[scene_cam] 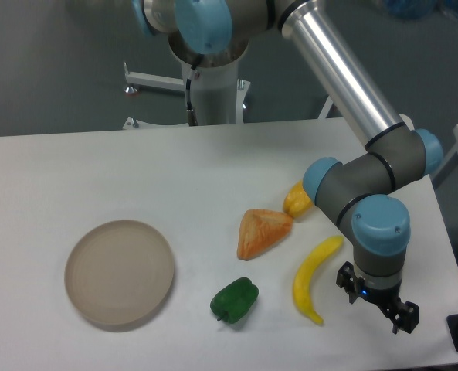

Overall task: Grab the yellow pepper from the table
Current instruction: 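Move the open gripper over the small yellow pepper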

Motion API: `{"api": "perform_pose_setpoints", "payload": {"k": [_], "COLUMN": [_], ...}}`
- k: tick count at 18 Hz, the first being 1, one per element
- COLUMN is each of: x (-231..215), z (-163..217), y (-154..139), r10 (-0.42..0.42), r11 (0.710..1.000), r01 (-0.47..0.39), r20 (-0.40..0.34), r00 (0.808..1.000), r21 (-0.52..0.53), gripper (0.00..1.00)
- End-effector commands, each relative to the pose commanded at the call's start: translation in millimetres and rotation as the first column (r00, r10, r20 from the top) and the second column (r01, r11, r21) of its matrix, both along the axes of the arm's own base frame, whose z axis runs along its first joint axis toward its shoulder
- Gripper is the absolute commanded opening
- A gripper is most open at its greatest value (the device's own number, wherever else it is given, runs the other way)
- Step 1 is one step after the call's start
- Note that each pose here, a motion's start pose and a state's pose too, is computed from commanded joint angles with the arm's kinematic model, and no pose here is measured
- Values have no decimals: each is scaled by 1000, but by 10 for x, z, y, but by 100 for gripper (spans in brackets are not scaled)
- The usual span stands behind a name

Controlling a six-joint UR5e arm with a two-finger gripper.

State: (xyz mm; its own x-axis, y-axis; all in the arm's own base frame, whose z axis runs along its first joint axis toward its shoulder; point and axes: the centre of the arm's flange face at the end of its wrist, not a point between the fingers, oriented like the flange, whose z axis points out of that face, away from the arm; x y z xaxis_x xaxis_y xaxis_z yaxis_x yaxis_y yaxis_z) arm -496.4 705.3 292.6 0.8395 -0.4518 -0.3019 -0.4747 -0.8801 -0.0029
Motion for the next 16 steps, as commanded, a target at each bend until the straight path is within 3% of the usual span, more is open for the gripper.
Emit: {"api": "perform_pose_setpoints", "payload": {"k": [7, 11, 16], "x": [153, 269, 271], "z": [101, 303, 631], "y": [-83, -352, -955], "r10": [3, 6, 51], "r11": [1000, 999, 993], "r01": [-3, -5, -38], "r20": [5, 24, 115], "r00": [1000, 1000, 992], "r21": [-17, -39, -113], "gripper": [100, 100, 100]}}
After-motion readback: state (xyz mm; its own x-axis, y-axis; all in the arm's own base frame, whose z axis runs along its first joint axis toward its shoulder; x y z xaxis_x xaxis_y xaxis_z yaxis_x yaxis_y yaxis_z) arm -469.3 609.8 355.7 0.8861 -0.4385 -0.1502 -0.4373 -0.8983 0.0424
